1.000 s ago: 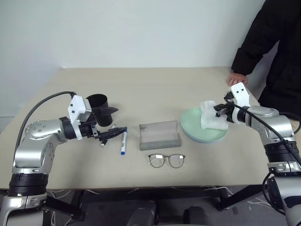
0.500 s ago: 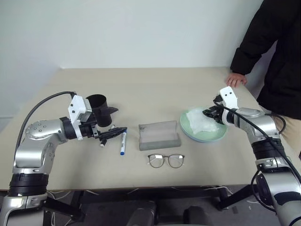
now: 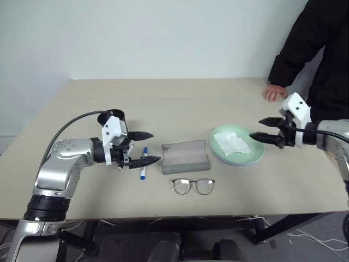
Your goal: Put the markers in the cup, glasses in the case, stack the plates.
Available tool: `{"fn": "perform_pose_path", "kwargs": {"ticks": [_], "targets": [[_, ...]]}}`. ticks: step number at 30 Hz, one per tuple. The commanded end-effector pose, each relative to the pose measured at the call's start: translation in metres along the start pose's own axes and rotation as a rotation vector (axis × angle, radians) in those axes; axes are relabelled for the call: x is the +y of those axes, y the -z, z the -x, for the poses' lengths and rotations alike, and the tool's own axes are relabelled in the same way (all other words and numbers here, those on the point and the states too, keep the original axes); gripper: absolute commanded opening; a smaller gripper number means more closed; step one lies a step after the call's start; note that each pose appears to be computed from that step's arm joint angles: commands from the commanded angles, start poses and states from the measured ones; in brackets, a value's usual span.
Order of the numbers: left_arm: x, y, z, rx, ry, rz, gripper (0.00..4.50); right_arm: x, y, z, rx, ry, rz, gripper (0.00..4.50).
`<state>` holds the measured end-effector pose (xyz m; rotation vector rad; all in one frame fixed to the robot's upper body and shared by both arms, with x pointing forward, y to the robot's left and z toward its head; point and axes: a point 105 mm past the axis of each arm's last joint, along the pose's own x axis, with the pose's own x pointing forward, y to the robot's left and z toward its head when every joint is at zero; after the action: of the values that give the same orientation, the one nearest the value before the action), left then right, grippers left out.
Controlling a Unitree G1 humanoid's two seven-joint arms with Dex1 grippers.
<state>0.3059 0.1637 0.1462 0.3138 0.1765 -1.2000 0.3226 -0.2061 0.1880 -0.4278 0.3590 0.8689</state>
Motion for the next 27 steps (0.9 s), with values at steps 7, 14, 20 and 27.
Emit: {"fn": "perform_pose_path", "kwargs": {"ticks": [7, 14, 20, 27], "targets": [[-0.024, -0.008, -0.039, 0.004, 0.220, -0.021, 4.43, 0.007, -0.036, 0.019, -0.102, -0.005, 0.097, 4.49], [-0.035, -0.003, -0.065, 0.039, 0.330, 0.002, 4.43, 0.025, -0.033, 0.015, -0.110, -0.053, 0.086, 4.49], [-0.045, 0.008, -0.097, 0.094, 0.445, 0.021, 4.43, 0.034, -0.030, 0.016, -0.113, -0.078, 0.071, 4.49], [-0.048, 0.018, -0.104, 0.150, 0.510, 0.009, 4.43, 0.039, -0.027, 0.016, -0.112, -0.074, 0.062, 4.49]]}}
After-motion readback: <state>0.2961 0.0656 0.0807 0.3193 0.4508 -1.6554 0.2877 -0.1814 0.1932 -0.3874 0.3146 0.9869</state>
